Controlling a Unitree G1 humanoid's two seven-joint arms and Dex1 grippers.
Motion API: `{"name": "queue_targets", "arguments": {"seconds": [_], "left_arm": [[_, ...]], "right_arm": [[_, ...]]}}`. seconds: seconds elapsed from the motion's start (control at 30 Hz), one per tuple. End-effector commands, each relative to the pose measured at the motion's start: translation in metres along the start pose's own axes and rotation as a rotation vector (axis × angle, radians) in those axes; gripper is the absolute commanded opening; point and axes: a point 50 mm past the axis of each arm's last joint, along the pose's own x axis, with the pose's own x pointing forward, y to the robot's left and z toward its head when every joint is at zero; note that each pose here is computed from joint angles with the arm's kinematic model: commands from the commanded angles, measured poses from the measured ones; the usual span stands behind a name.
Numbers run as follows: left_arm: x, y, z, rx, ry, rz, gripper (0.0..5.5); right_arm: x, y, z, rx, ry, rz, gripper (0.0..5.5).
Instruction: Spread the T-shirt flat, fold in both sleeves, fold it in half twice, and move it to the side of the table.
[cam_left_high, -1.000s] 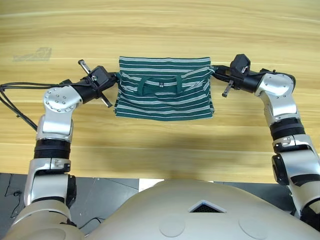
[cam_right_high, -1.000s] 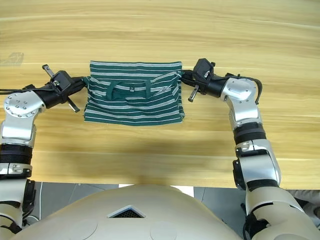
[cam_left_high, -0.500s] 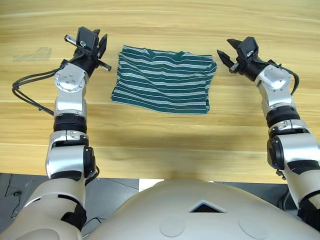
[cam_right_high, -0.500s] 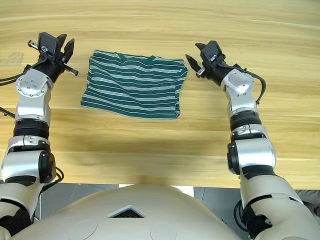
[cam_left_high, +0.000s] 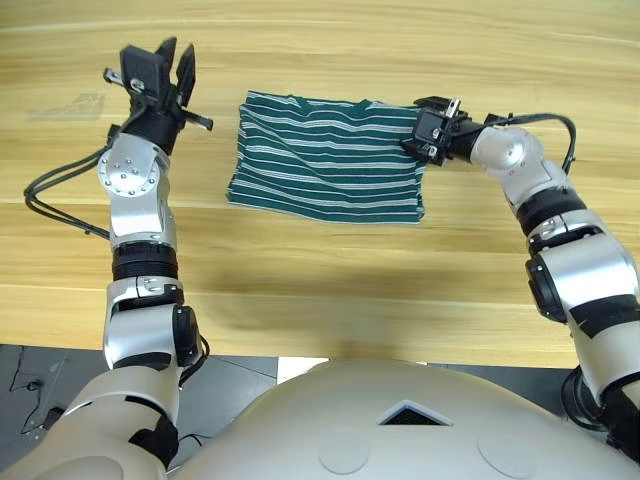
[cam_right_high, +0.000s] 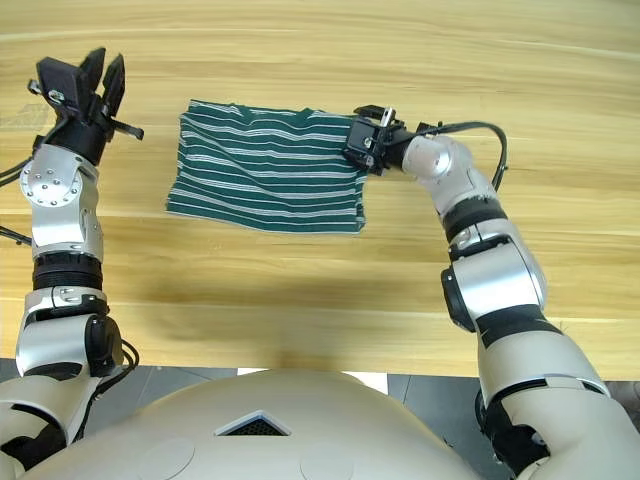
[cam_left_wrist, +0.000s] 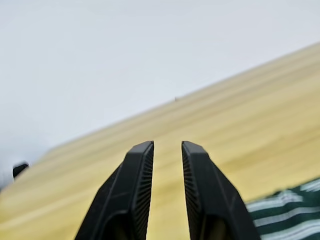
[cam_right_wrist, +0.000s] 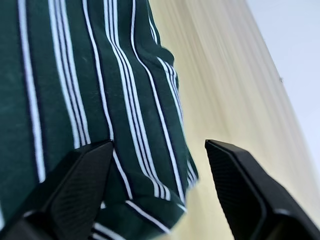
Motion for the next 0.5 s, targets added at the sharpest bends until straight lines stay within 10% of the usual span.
{"name": "queue_targets", "arguments": {"seconds": [0.03, 0.27, 0.5], "left_arm": [[-0.005, -0.007, 0.016, -0.004, -0.052, -0.026, 1.01], [-0.009, -0.02, 0.02, 0.03, -0.048, -0.056, 1.01], [-0.024, -0.019, 0.03, 0.077, -0.066, -0.045, 1.01]], "right_arm": [[-0.001, -0.008, -0.015, -0.108, 0.199, -0.025, 3.41], [-0.002, -0.005, -0.021, -0.241, 0.272, 0.047, 3.41], [-0.072, -0.004, -0.073, -0.389, 0.32, 0.528, 3.41]]}}
